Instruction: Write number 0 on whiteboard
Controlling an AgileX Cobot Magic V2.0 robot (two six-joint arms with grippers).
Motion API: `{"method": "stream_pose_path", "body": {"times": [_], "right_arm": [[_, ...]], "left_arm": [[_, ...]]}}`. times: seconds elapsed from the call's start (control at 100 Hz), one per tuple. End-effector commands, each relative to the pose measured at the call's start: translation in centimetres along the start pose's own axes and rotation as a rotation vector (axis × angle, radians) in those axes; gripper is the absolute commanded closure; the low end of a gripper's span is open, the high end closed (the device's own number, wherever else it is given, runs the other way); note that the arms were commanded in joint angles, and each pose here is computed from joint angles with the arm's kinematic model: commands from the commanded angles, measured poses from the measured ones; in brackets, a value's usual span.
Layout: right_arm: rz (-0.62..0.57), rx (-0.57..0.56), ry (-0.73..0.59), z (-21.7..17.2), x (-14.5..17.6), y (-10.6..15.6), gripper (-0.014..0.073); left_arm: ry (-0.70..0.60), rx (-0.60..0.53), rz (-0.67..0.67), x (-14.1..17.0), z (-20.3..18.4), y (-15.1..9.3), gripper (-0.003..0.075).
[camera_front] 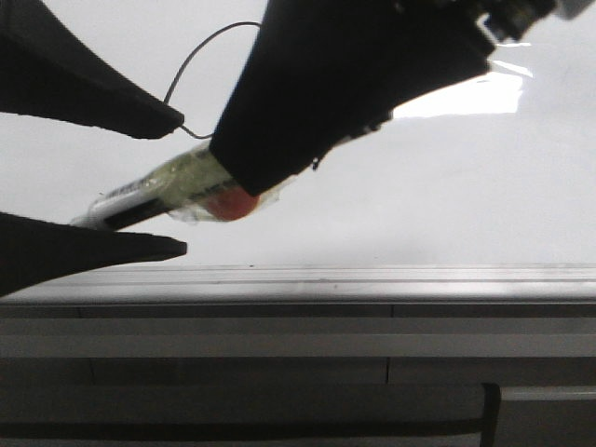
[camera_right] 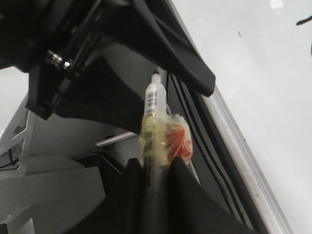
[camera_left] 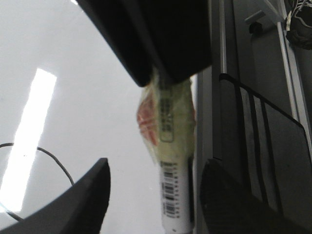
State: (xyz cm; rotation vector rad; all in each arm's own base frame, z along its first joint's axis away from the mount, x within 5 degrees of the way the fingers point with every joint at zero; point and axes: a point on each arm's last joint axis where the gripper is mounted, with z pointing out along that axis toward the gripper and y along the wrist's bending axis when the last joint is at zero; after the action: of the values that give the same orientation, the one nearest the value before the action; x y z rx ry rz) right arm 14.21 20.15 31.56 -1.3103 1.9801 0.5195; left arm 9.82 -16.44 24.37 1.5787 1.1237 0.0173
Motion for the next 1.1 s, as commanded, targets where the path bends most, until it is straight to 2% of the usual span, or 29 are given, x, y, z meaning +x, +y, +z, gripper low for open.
{"method": "stream_pose_path", "body": {"times": [0.0, 0.14, 0.37, 0.44, 0.53, 0.8, 0.87, 0.94, 0.97, 1.02, 1.09], "right_arm": [[-0.025, 0.034, -0.090, -0.9, -1.5, -0.3, 0.0664], [-0.058, 0.060, -0.095, -0.9, -1.5, -0.5, 0.0664], [-0.058, 0.064, -0.093, -1.0, -1.5, -0.6, 0.0663], [-0.055, 0.062, -0.092, -1.0, -1.5, -0.6, 0.0663], [-0.053, 0.060, -0.093, -1.0, -1.5, -0.6, 0.0664], [-0.037, 0.061, -0.121, -1.1, -1.9, -0.6, 0.0652], [-0.037, 0.063, -0.126, -1.1, -2.0, -0.6, 0.0550], [-0.041, 0.072, -0.141, -1.2, -2.1, -0.7, 0.0342], [-0.049, 0.079, -0.147, -1.2, -2.1, -0.7, 0.0227], [-0.068, 0.098, -0.161, -1.3, -2.3, -0.9, 0.0091], [-0.090, 0.125, -0.195, -1.6, -2.6, -1.1, 0.0001]], "left_arm": [[-0.020, -0.077, -0.004, -0.8, -0.1, 1.4, 0.0395], [-0.020, -0.077, -0.004, -0.8, -0.1, 1.4, 0.0444], [-0.020, -0.077, -0.004, -0.8, -0.1, 1.4, 0.0466], [-0.020, -0.077, -0.004, -0.8, -0.1, 1.4, 0.0545], [-0.020, -0.077, -0.004, -0.8, -0.1, 1.4, 0.0735], [-0.019, -0.076, -0.011, -0.7, -0.1, 1.4, 0.0740], [-0.017, -0.076, -0.021, -0.7, -0.1, 1.4, 0.0740], [-0.002, -0.098, -0.070, -0.6, -0.1, 1.6, 0.0740], [0.011, -0.119, -0.115, -0.4, -0.1, 1.8, 0.0740], [0.041, -0.182, -0.179, -0.1, -0.2, 2.3, 0.0740], [0.091, -0.258, -0.280, 0.6, -0.4, 2.9, 0.0740]]}}
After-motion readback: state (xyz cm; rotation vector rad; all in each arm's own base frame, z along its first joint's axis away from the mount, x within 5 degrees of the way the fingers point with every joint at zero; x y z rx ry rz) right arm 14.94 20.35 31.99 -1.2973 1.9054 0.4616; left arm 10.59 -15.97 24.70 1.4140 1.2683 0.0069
